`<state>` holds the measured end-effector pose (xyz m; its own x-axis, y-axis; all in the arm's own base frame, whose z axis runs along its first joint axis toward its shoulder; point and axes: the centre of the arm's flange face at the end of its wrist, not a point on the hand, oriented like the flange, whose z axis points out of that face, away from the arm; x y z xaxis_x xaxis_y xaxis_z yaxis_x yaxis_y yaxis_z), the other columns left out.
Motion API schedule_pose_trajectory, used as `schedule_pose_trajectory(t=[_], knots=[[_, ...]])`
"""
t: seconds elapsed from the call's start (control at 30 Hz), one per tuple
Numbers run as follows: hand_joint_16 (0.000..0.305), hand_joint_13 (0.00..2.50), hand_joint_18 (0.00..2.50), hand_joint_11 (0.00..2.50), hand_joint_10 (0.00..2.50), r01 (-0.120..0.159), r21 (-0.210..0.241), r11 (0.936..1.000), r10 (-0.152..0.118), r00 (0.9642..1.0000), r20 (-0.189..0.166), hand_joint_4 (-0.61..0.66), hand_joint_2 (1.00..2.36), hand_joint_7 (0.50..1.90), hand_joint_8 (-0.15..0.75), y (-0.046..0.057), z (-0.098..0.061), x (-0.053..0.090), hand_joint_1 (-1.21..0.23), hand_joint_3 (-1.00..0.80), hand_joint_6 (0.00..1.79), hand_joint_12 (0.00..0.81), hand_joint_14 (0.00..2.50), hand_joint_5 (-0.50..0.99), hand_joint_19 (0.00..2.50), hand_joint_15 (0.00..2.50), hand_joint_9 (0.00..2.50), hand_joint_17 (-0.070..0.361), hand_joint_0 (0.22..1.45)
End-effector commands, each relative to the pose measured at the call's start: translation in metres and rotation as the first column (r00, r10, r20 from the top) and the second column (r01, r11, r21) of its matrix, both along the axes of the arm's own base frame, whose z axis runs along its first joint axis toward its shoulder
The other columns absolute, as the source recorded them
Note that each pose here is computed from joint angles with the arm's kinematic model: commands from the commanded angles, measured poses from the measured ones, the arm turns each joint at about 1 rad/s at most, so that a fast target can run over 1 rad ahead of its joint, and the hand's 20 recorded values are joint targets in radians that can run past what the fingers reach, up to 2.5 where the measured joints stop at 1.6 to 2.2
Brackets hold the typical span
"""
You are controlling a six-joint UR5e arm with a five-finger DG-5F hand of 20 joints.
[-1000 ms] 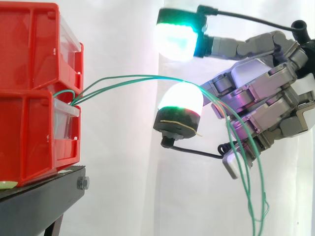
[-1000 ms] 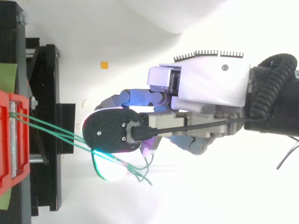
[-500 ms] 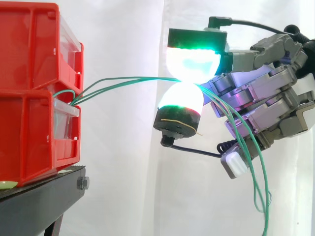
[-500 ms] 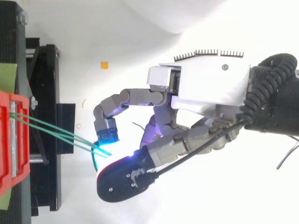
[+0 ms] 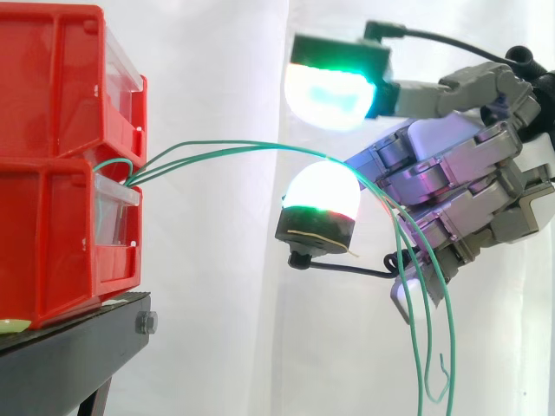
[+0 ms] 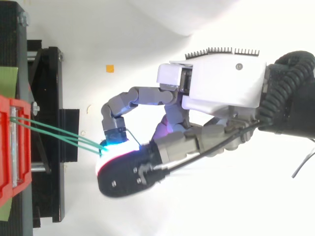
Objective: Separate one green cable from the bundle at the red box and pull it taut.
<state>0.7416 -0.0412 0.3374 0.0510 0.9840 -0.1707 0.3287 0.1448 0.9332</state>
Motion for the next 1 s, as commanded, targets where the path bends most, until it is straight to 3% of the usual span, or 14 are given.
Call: schedule_pose_trajectory(t=[0.0, 0.07, 0.13, 0.2, 0.33, 0.5, 0.8, 0.87, 0.9, 0.93, 0.97], knots=[[0.085, 1.53, 1.13, 1.67, 1.58, -0.005, -0.018, 0.9998, 0.005, 1.0, 0.001, 0.12, 1.0, 1.35, 0.202, 0.0001, 0.0015, 0.0005, -0.2, -0.5, 0.54, 0.32, 2.5, 0.14, 0.05, 0.91, 2.42, 0.191, 0.39], [0.075, 1.48, 1.05, 1.58, 1.74, -0.005, -0.018, 0.9998, 0.005, 1.0, 0.001, 0.1, 1.0, 1.29, 0.17, 0.0001, 0.0021, 0.0005, -0.1, -0.5, 0.56, 0.295, 2.5, 0.13, 0.17, 0.9, 2.37, 0.169, 0.44], [0.065, 1.42, 0.99, 1.53, 1.87, -0.005, -0.018, 0.9998, 0.005, 1.0, 0.002, 0.09, 1.0, 1.24, 0.158, 0.0001, 0.0022, 0.0007, -0.12, -0.5, 0.57, 0.275, 2.5, 0.13, 0.29, 0.94, 2.31, 0.147, 0.5], [0.053, 1.37, 0.93, 1.46, 2.01, -0.003, -0.018, 0.9998, 0.004, 1.0, 0.002, 0.06, 1.0, 1.23, 0.129, -0.0011, 0.0032, 0.0002, -0.31, -0.5, 0.57, 0.247, 2.5, 0.13, 0.48, 0.94, 2.26, 0.12, 0.6], [0.052, 1.38, 0.98, 1.42, 1.97, -0.005, -0.018, 0.9998, 0.005, 1.0, 0.004, 0.04, 1.0, 1.31, 0.112, 0.0001, 0.0022, 0.0009, -0.6, -0.5, 0.53, 0.23, 2.5, 0.14, 0.51, 0.95, 2.28, 0.118, 0.73], [0.051, 1.39, 0.92, 1.46, 1.85, -0.005, -0.019, 0.9998, 0.006, 1.0, 0.004, 0.04, 1.01, 1.38, 0.085, 0.0001, 0.0028, 0.0009, -0.69, -0.38, 0.5, 0.233, 2.5, 0.15, 0.4, 0.92, 2.32, 0.116, 0.78], [0.056, 1.41, 1.01, 1.56, 1.77, -0.004, -0.018, 0.9998, 0.004, 0.9999, 0.011, 0.0, 1.02, 1.41, 0.124, -0.0008, 0.0063, 0.002, -0.77, -0.21, 0.5, 0.249, 2.5, 0.15, 0.48, 0.97, 2.34, 0.125, 0.71], [0.081, 1.5, 1.13, 1.66, 1.61, -0.005, -0.018, 0.9998, 0.006, 0.9999, 0.011, 0.06, 1.01, 1.4, 0.19, 0.0003, 0.0063, 0.002, -0.88, -0.1, 0.53, 0.303, 2.5, 0.14, 0.16, 0.92, 2.4, 0.182, 0.63], [0.086, 1.52, 1.14, 1.68, 1.58, -0.005, -0.018, 0.9998, 0.006, 0.9999, 0.011, 0.07, 1.01, 1.38, 0.204, 0.0003, 0.0063, 0.002, -0.88, -0.11, 0.54, 0.319, 2.5, 0.14, 0.11, 0.93, 2.41, 0.193, 0.61], [0.088, 1.5, 1.13, 1.65, 1.68, -0.004, -0.018, 0.9998, 0.004, 0.9999, 0.011, 0.1, 1.01, 1.27, 0.226, -0.0008, 0.0063, 0.002, -0.84, -0.15, 0.59, 0.328, 2.5, 0.13, 0.11, 0.93, 2.37, 0.199, 0.58], [0.078, 1.45, 1.05, 1.56, 1.84, -0.004, -0.018, 0.9998, 0.004, 0.9999, 0.011, 0.1, 1.01, 1.19, 0.216, -0.0008, 0.0063, 0.002, -0.78, -0.27, 0.62, 0.305, 2.5, 0.11, 0.24, 0.94, 2.31, 0.176, 0.53]])
